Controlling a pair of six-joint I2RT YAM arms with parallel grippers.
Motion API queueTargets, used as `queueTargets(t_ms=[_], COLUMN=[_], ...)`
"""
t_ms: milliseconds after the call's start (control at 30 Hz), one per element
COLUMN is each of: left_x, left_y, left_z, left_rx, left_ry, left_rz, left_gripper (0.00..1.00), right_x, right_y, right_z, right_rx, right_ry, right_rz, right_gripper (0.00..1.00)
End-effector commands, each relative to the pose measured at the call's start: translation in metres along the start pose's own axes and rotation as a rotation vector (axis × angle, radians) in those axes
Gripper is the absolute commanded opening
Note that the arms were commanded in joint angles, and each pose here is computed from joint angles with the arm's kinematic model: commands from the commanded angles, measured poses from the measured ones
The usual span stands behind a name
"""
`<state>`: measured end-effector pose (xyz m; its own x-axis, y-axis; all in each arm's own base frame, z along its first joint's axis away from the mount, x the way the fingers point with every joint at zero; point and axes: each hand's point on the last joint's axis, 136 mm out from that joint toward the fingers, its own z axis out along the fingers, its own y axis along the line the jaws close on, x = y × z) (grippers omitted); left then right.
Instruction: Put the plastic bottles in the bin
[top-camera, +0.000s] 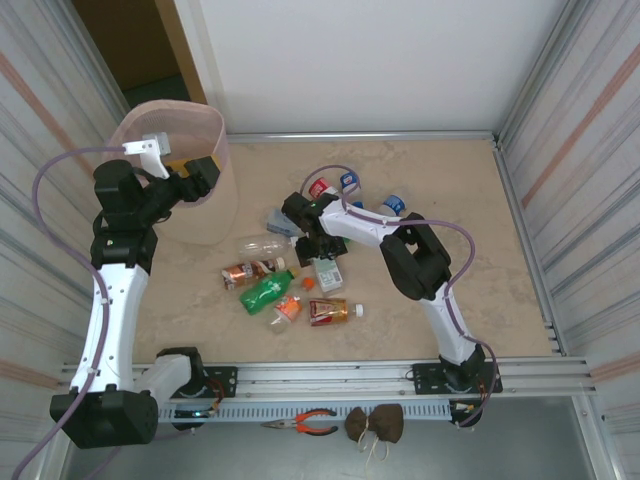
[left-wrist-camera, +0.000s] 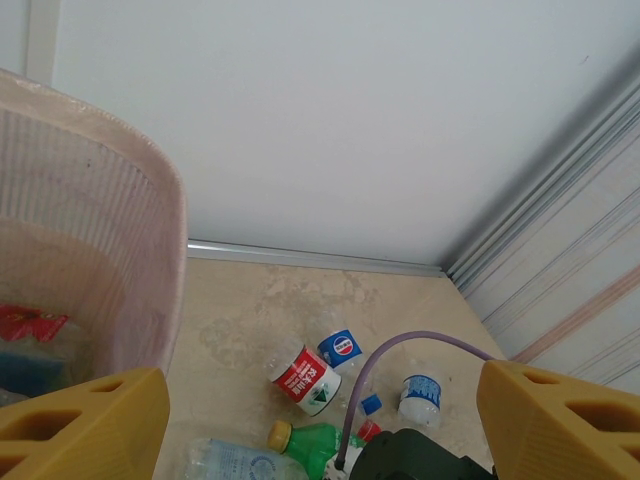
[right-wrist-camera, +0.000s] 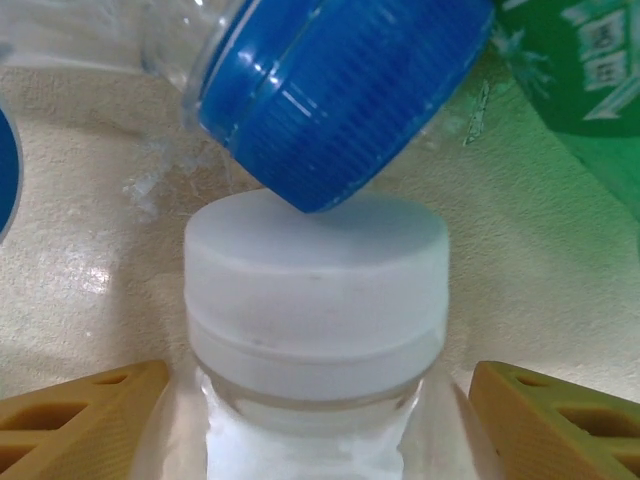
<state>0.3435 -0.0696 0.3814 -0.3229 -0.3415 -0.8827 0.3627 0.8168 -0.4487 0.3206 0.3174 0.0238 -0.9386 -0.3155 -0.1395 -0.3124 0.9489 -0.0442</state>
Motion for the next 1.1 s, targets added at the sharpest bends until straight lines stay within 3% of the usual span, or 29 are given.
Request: queueTargets(t_ms=[0, 533, 800, 1067], left_x=[-0.004, -0.007, -0.009, -0.008], left_y=[-0.006, -0.011, -0.023, -0.06], left_z=[-0.003, -0.003, 0.006, 0.023], left_rx=[0.029, 0.058, 0.113, 0.21], left_ry=[-0.018, -0.033, -0.019, -0.024], left_rz=[0.017, -0.007, -0.008, 0.065], left_gripper=[0.81, 0.79, 0.78, 0.79], right_x=[-0.001, -0.003, 0.0, -0.004], right_y=[0.001, -0.015, -0.031, -0.058], right_z=[-0.006, -0.037, -0.075, -0.13], right_rx=[0.011, 0.038, 0.009, -0.065], right_ry=[-0.001, -0.081, -0.191, -0.369], right_rz=[0.021, 0.021, 0.054, 0.135], right_gripper=[0.74, 0.62, 0.62, 0.61])
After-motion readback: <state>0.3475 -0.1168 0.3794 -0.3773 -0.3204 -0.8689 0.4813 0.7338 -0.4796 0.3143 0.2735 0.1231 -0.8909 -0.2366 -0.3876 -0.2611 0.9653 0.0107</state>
